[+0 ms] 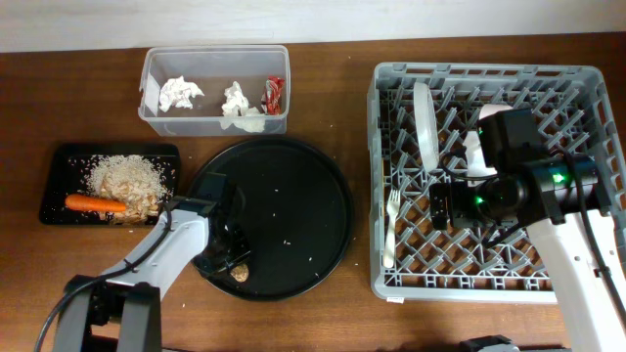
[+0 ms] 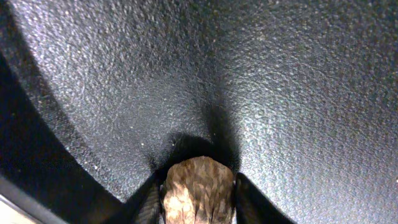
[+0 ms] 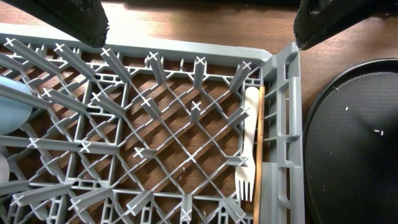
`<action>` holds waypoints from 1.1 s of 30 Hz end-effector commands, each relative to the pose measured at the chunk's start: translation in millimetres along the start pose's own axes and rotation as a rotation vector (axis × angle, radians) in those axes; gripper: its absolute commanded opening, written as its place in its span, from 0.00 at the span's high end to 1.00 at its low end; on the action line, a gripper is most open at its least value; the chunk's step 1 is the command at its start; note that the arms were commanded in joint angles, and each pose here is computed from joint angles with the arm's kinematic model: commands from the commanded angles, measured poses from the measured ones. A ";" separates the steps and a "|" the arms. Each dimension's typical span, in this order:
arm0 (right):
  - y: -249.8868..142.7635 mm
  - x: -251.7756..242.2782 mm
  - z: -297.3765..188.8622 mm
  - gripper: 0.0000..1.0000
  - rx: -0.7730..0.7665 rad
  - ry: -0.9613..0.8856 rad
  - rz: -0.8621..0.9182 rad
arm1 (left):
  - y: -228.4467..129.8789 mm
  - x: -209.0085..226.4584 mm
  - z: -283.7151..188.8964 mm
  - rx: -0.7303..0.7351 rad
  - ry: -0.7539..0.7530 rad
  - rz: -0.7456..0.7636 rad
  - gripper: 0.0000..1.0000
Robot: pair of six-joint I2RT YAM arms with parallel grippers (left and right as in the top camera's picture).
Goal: Sort waste into correct bins and load items into the dishwasher rack
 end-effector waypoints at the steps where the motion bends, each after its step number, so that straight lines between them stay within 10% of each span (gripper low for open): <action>1: -0.4 0.3 0.1 0.01 0.004 0.011 -0.004 | 12.6 -11.5 -10.4 -0.032 -0.025 0.009 0.75; 8: -0.4 0.3 0.1 0.01 0.005 0.011 -0.003 | 94.9 -27.1 -97.0 -0.251 -0.141 0.020 0.87; 15: -0.4 0.3 0.1 0.01 0.005 0.011 -0.004 | 185.5 98.4 -134.7 -0.509 -0.106 -0.379 0.86; 20: -1.1 0.3 0.1 0.01 0.008 0.011 -0.003 | 185.0 109.5 -127.3 -0.484 -0.091 -0.409 0.61; 21: -1.3 0.2 0.1 0.01 0.009 0.011 -0.003 | 183.5 109.9 -126.5 -0.476 -0.089 -0.410 0.42; 25: -1.3 0.4 0.1 0.01 0.009 0.012 -0.003 | 179.5 107.3 -124.5 -0.452 -0.101 -0.406 0.40; 29: 9.7 27.4 -2.6 0.02 -0.034 0.186 -0.010 | 165.0 42.2 -132.4 -0.417 -0.250 -0.127 0.39; 33: 52.3 28.9 -3.2 0.01 -0.205 0.183 -0.028 | 83.2 -56.6 -107.8 -0.294 -0.112 0.459 0.20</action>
Point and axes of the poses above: each gripper's point midway between its finger pads, its own z axis out along the fingers, its own x axis along the line the jaws close on, y = z × x, the point moved 2 cm from there along -z, back along the fingers
